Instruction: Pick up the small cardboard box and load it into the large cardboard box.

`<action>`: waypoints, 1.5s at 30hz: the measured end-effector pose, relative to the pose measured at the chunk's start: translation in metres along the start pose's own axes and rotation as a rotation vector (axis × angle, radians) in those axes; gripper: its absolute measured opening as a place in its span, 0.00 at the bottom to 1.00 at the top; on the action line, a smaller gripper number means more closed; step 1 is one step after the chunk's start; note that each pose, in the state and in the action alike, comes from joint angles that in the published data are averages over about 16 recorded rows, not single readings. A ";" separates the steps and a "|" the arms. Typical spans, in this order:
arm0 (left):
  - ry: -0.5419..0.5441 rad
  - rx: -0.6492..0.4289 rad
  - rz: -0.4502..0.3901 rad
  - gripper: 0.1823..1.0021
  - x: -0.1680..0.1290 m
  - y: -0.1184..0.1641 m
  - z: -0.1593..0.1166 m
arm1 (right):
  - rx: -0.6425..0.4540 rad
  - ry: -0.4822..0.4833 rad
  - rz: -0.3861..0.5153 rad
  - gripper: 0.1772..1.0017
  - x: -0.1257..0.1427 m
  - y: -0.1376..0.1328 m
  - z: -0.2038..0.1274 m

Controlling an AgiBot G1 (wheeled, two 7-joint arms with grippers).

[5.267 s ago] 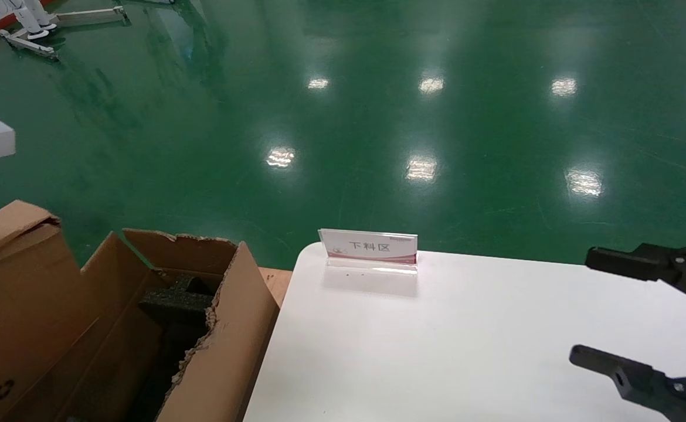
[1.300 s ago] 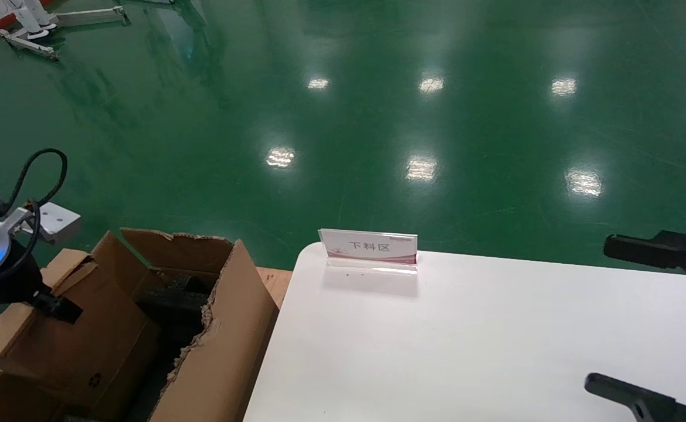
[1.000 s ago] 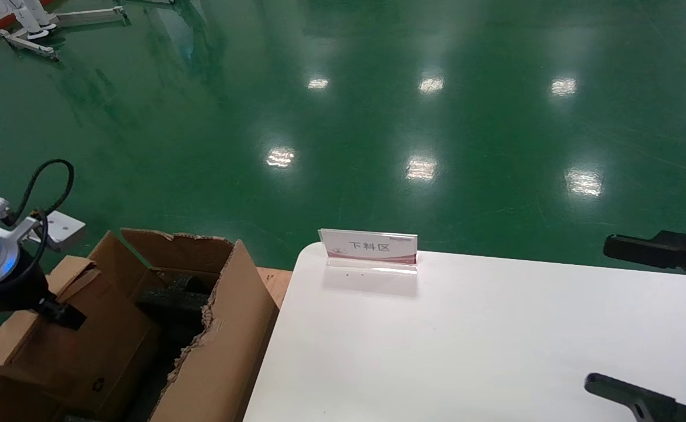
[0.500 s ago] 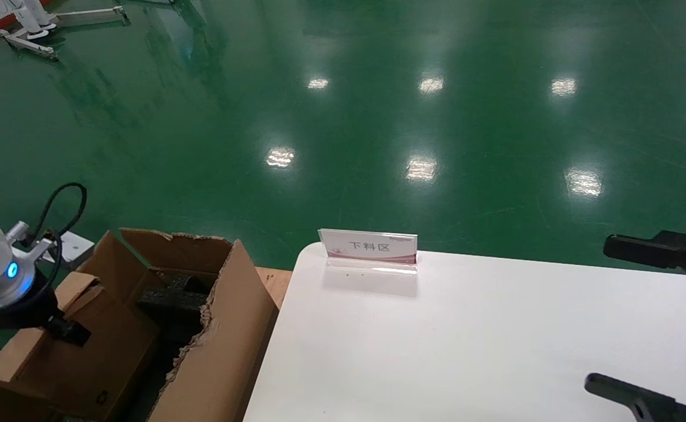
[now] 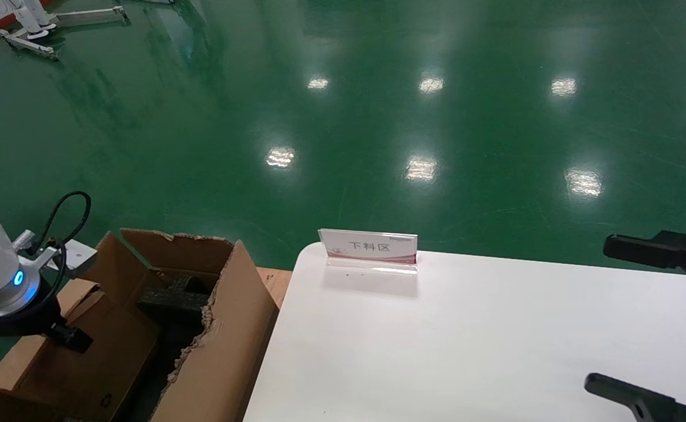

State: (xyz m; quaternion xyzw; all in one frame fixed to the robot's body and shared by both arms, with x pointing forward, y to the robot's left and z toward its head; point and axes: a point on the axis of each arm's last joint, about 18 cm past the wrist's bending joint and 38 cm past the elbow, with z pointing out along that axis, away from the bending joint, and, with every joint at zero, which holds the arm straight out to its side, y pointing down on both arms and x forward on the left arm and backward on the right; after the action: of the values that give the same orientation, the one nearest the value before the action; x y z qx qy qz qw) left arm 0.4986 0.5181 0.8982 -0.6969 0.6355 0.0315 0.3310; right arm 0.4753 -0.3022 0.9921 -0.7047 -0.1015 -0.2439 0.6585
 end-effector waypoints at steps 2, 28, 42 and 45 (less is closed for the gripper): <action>0.000 0.000 0.000 0.06 0.000 0.000 0.000 | 0.000 0.000 0.000 0.99 0.000 0.000 0.000; 0.001 0.009 0.005 0.51 0.001 -0.003 -0.001 | 0.000 0.000 0.000 0.99 0.000 0.000 0.000; 0.032 0.172 0.087 0.86 0.004 -0.041 -0.031 | 0.000 0.000 0.000 0.99 0.000 0.000 0.000; 0.053 0.243 0.125 0.91 0.004 -0.054 -0.044 | 0.000 0.000 0.000 0.99 0.000 0.000 0.000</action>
State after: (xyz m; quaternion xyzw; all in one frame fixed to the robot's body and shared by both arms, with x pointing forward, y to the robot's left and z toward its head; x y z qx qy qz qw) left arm 0.5316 0.4915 0.9531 -0.6112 0.6853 -0.0437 0.3935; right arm 0.4754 -0.3022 0.9921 -0.7046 -0.1013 -0.2440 0.6586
